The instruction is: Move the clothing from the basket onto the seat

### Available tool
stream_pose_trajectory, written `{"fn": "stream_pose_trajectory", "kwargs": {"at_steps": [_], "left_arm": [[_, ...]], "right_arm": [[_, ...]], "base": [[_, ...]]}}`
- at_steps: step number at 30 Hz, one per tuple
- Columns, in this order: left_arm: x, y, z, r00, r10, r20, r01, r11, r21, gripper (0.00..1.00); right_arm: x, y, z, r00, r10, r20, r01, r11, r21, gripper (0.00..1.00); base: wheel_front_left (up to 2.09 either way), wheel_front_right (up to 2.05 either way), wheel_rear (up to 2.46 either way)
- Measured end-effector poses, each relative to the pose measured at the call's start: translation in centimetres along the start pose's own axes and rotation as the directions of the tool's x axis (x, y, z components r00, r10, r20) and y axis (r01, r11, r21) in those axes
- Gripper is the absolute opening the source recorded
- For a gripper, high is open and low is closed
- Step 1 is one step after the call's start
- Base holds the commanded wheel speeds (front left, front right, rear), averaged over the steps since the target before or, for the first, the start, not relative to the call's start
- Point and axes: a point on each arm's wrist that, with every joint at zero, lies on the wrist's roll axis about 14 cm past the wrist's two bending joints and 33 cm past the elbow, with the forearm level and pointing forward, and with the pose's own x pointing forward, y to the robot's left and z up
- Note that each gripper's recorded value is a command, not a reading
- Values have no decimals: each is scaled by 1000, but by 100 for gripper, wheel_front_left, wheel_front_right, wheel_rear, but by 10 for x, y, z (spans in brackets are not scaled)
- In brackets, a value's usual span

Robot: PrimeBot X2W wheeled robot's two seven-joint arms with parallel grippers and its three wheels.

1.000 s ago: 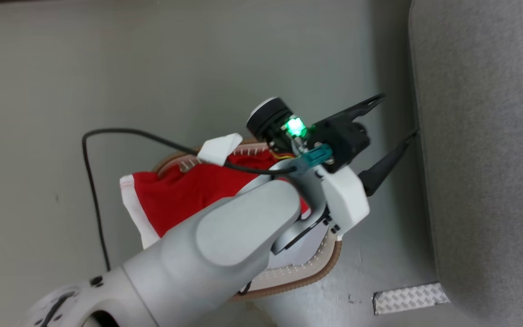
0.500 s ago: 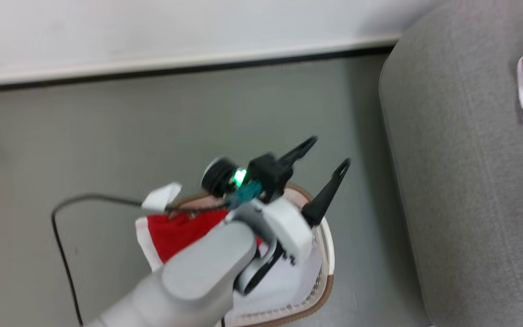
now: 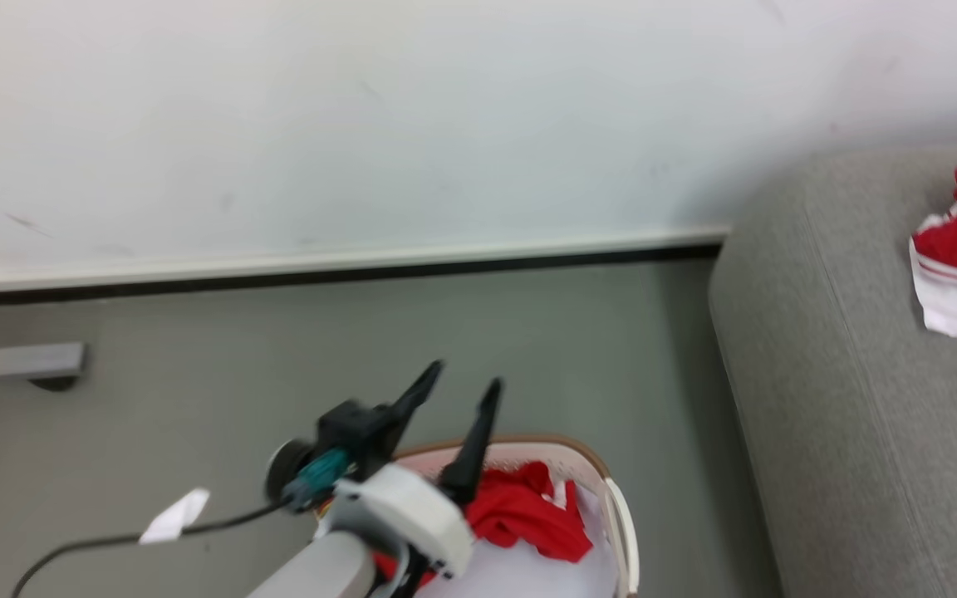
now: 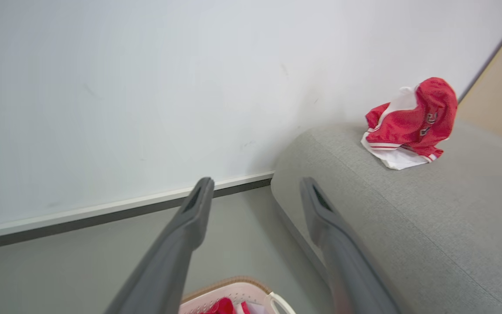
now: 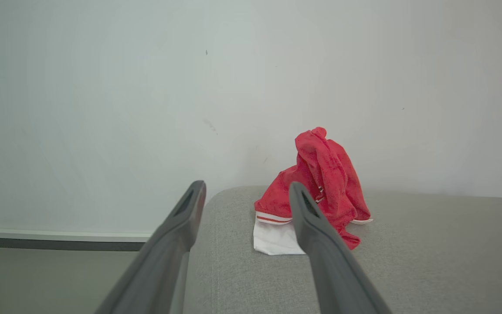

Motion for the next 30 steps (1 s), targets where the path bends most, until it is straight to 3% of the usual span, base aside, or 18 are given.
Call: {"fn": "stream_pose_trajectory", "kwargs": {"at_steps": [7, 16, 23, 30], "left_arm": [[-55, 42, 9, 981, 193, 33, -194, 981, 22, 100], [-112, 71, 5, 940, 337, 45, -338, 941, 24, 100], [-141, 96, -3, 911, 412, 39, -413, 910, 37, 100], [-157, 113, -12, 885, 464, 30, -465, 884, 42, 100]], "right_arm": [[-22, 66, 10, 988, 146, 46, -150, 984, 95, 100], [-53, 129, 6, 958, 285, 39, -287, 939, 188, 100], [-60, 149, 5, 946, 321, 37, -322, 924, 207, 100], [-63, 147, -10, 950, 311, -10, -301, 928, 220, 100]], "base": [[0, 0, 0], [0, 0, 0], [0, 0, 0], [0, 0, 0]]}}
